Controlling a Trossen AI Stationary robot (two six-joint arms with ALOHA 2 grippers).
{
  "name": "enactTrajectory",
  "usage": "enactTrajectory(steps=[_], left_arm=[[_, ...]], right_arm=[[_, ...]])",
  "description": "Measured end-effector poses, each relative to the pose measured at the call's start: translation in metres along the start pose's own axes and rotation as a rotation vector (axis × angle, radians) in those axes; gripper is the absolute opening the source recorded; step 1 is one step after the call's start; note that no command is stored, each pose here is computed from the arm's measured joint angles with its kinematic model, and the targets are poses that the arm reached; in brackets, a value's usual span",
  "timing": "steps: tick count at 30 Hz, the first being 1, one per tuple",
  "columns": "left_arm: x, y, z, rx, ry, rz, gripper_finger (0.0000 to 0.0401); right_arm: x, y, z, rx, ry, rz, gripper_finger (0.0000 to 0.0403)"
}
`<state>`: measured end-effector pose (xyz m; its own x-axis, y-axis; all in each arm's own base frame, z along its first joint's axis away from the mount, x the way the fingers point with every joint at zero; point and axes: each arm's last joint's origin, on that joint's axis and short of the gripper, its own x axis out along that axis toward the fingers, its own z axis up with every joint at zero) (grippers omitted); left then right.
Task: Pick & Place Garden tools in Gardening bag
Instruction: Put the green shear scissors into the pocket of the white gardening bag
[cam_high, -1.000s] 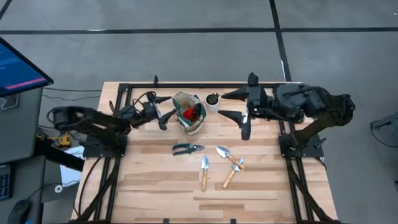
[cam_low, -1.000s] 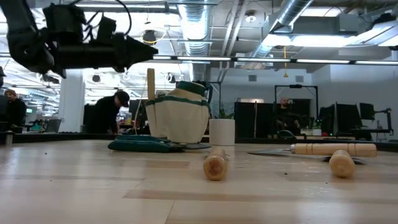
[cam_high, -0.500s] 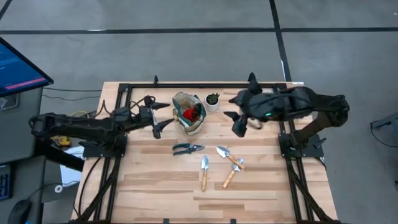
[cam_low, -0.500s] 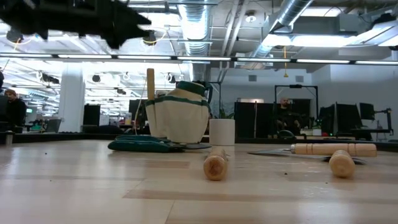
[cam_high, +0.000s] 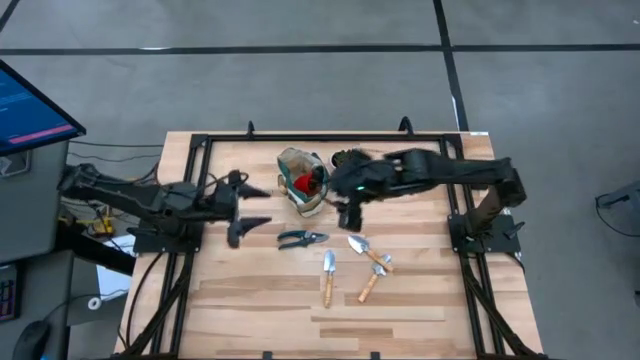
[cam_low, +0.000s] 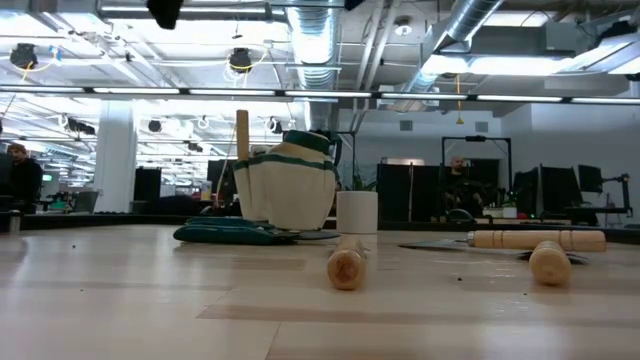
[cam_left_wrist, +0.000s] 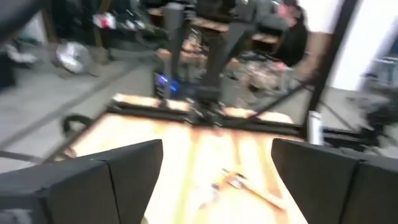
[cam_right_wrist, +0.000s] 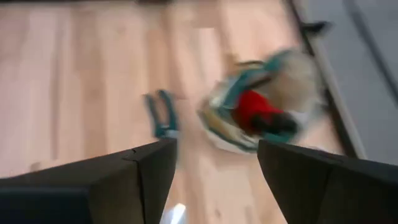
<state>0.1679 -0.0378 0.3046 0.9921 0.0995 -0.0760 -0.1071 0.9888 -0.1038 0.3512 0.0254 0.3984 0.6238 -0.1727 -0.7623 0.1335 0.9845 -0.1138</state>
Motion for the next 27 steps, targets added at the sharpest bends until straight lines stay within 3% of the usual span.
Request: enactTrajectory(steps=[6,13,18,20,24,27], left_arm=[[-0.015,-0.019,-0.015,-0.160,0.155,-0.087,0.0251],[-0.037,-0.022,-0.038,-0.366,0.405,-0.061,0.0181],[-0.050,-0.022,-0.048,-0.423,0.539,-0.065,0.0110],[-0.053,-0.022,-0.049,-0.420,0.564,-0.083,0.0080],[-0.058,-0.021,-0.052,-0.432,0.608,-0.085,0.0019],[-0.062,-0.019,-0.055,-0.438,0.649,-0.058,0.0005]], right_arm=[[0.057,0.016,0.012,-0.132,-0.009,0.177,0.0219],[0.122,0.039,0.008,-0.164,0.047,0.336,0.0218],[0.158,0.054,0.001,-0.178,0.075,0.343,0.0218],[0.173,0.061,0.005,-0.173,0.016,0.339,0.0218],[0.201,0.064,0.001,-0.141,0.005,0.243,0.0218],[0.218,0.064,-0.007,-0.131,0.041,0.163,0.0218]])
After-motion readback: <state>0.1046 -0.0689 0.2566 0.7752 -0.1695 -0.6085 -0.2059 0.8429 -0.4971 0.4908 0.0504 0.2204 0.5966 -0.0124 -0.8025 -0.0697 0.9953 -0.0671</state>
